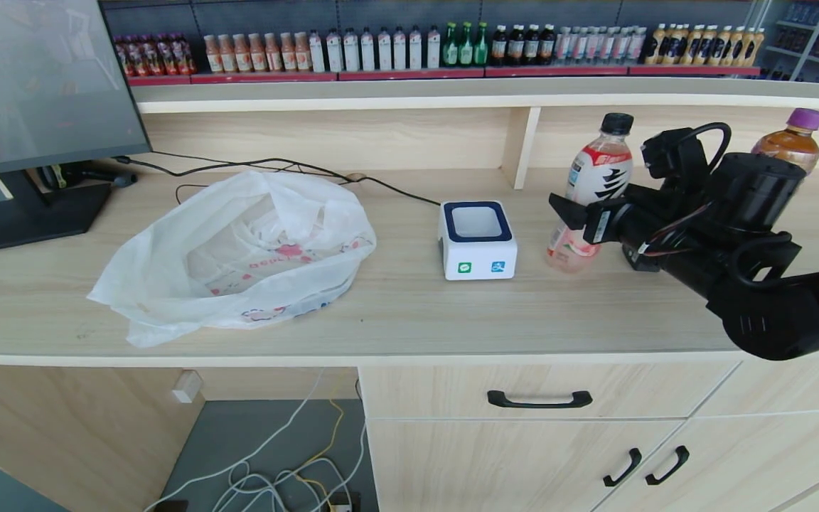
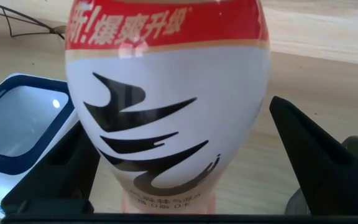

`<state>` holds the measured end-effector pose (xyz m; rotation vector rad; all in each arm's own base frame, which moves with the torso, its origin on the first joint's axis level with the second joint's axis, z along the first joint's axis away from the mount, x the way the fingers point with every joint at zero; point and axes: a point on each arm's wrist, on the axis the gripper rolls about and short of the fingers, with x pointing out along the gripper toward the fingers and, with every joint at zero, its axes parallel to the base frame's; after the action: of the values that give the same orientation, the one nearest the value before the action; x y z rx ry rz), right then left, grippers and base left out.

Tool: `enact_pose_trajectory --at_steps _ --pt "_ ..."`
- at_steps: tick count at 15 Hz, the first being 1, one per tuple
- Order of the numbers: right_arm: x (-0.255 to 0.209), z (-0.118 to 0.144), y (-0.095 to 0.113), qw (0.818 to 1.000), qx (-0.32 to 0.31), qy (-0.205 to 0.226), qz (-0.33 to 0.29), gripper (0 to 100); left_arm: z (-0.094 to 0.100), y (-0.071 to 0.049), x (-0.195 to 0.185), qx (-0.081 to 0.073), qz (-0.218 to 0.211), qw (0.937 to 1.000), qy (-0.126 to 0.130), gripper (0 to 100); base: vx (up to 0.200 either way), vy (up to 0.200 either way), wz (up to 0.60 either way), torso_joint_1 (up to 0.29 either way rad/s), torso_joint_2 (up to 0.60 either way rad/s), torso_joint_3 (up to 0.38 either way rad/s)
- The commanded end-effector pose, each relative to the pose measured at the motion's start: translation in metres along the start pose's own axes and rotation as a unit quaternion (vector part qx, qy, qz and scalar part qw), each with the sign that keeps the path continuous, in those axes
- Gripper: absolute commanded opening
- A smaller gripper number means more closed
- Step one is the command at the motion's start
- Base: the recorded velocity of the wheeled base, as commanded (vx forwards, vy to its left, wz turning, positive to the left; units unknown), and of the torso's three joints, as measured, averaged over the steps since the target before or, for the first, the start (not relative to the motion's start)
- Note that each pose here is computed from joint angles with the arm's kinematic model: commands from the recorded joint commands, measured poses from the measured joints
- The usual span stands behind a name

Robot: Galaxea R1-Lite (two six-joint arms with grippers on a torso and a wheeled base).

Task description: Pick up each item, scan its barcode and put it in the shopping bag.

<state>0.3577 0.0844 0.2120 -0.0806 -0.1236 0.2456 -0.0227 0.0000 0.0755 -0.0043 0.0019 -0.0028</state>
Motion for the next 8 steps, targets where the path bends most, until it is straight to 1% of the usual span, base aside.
enact_pose_trajectory --at_steps 1,2,3,6,8 --pt "0.0042 -0.0017 0.0005 1.000 0.000 -0.001 0.001 100 0.0000 0.0000 0.0000 0.000 0.000 1.0000 0.000 100 0.000 0.000 0.00 0.000 0.00 0.000" --pt "0.0060 -0.0021 0.0005 1.000 -0.001 -0.001 0.000 100 0.0000 0.0000 0.0000 0.000 0.001 1.0000 0.000 100 0.000 0.000 0.00 0.000 0.00 0.000" --pt "0.0059 -0.0010 0.0016 1.000 -0.001 -0.003 0.001 0 0.0000 0.0000 0.0000 0.000 0.000 1.0000 0.000 100 0.000 0.000 0.00 0.000 0.00 0.000" --pt "0.0062 -0.0016 0.0016 1.000 0.000 -0.002 0.002 0 0.0000 0.0000 0.0000 0.000 0.001 1.0000 0.000 100 0.000 0.000 0.00 0.000 0.00 0.000" --pt "0.0076 0.0020 0.0013 1.000 0.000 -0.009 0.002 0 0.0000 0.0000 0.0000 0.000 0.000 1.0000 0.000 100 0.000 0.000 0.00 0.000 0.00 0.000"
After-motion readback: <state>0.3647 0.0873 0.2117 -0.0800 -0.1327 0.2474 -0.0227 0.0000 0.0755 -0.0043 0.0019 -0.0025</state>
